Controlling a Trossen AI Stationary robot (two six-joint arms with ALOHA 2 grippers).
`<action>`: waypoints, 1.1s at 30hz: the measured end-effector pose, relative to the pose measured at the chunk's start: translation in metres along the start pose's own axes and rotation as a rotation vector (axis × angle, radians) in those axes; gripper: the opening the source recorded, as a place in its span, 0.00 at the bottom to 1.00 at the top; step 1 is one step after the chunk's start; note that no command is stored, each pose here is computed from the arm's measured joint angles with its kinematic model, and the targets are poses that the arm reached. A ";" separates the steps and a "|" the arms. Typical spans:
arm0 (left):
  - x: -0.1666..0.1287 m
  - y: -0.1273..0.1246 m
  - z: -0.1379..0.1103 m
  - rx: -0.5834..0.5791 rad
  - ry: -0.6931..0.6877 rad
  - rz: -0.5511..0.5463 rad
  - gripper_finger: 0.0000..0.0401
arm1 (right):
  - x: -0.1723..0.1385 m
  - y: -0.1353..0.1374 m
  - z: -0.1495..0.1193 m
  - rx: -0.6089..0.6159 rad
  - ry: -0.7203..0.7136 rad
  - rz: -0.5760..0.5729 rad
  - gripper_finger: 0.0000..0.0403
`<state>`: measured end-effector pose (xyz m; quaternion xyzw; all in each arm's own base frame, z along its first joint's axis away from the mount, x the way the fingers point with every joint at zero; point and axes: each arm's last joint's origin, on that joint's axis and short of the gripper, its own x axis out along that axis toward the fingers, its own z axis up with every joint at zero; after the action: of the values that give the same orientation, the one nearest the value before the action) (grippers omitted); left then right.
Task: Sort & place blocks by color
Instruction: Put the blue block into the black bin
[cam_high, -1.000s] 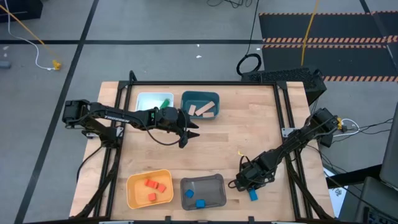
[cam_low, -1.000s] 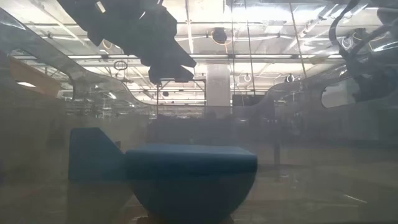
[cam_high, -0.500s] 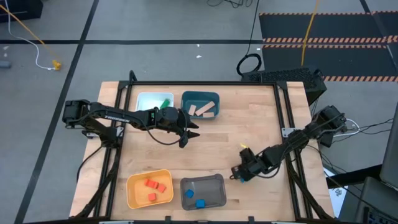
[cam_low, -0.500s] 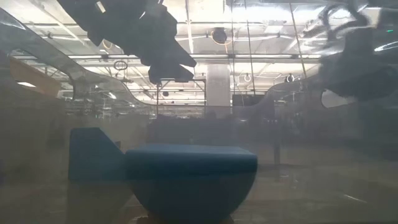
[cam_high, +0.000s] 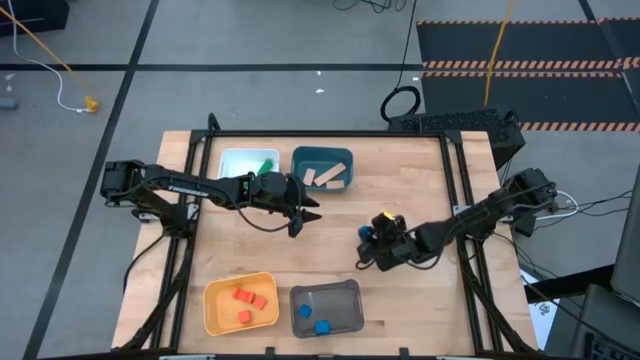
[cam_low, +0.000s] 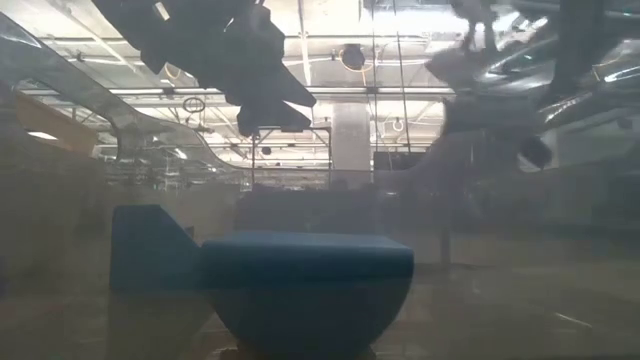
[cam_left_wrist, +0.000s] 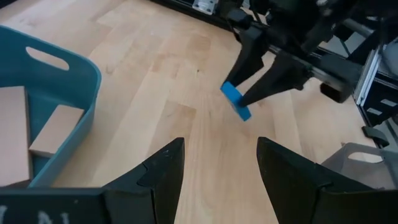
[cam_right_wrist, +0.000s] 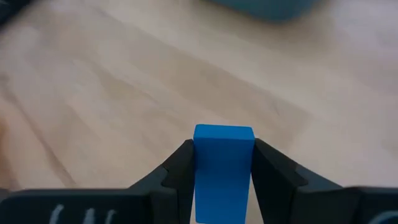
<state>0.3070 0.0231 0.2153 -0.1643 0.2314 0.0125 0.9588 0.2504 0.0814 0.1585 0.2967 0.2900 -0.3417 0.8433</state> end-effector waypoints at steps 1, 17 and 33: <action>0.000 0.000 0.000 -0.004 0.000 0.000 0.50 | 0.001 0.003 0.003 -0.018 -0.029 0.021 0.28; 0.000 0.000 -0.001 -0.011 0.007 0.002 0.50 | -0.020 0.057 0.034 -0.160 -0.215 0.656 0.28; 0.000 0.000 0.000 -0.014 0.001 0.001 0.50 | -0.039 0.076 -0.004 -0.335 -0.132 0.891 0.28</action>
<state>0.3070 0.0231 0.2153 -0.1711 0.2317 0.0144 0.9575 0.2825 0.1449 0.2057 0.2299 0.1313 0.0860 0.9605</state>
